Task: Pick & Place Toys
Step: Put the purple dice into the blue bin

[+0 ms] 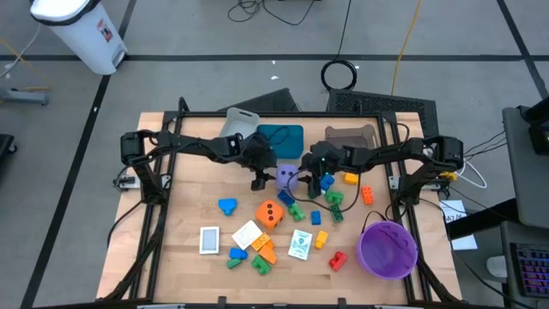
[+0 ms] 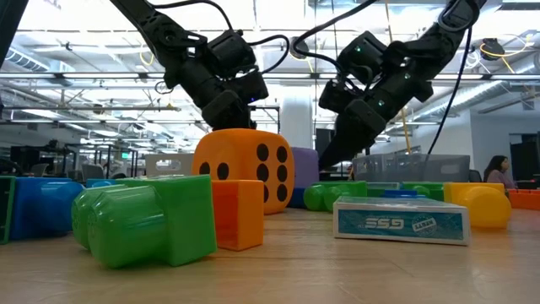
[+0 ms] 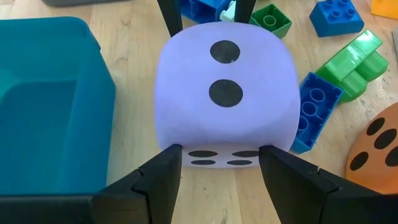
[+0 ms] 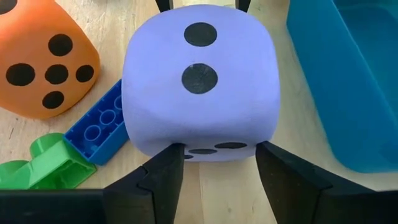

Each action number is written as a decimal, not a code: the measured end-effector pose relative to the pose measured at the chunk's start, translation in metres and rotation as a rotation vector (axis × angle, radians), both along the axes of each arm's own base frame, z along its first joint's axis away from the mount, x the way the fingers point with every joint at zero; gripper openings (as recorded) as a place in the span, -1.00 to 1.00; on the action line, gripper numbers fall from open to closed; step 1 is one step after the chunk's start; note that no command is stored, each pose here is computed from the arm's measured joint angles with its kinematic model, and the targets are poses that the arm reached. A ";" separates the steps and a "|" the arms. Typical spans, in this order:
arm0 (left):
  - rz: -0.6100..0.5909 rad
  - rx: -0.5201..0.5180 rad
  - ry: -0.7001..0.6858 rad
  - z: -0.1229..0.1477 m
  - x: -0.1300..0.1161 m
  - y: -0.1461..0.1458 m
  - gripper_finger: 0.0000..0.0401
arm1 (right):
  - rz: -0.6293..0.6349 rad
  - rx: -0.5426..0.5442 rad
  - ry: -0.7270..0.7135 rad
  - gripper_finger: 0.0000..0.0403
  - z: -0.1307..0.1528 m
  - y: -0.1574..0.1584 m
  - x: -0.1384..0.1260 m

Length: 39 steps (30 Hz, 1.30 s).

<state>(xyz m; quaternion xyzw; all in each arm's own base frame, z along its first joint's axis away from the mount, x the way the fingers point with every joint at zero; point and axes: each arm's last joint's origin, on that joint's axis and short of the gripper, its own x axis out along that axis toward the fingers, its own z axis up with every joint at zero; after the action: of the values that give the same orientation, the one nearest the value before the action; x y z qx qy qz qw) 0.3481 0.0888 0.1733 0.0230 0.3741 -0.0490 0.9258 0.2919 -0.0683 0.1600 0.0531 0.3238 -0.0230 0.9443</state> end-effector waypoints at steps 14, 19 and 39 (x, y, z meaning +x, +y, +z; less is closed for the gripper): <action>-0.006 0.012 -0.049 0.014 0.007 0.002 0.11 | -0.004 0.010 0.029 -0.07 0.000 -0.001 0.000; -0.006 0.018 -0.068 0.018 0.009 0.004 0.11 | -0.006 0.014 0.031 -0.08 0.000 -0.001 -0.001; 0.017 0.004 -0.060 0.017 0.009 0.006 0.11 | 0.018 0.003 0.098 -0.12 0.014 -0.002 0.004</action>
<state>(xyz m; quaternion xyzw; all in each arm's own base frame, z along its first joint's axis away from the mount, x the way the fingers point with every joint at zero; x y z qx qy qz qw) 0.3568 0.0951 0.1898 0.0231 0.3464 -0.0399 0.9369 0.2957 -0.0700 0.1737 0.0504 0.3702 -0.0166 0.9274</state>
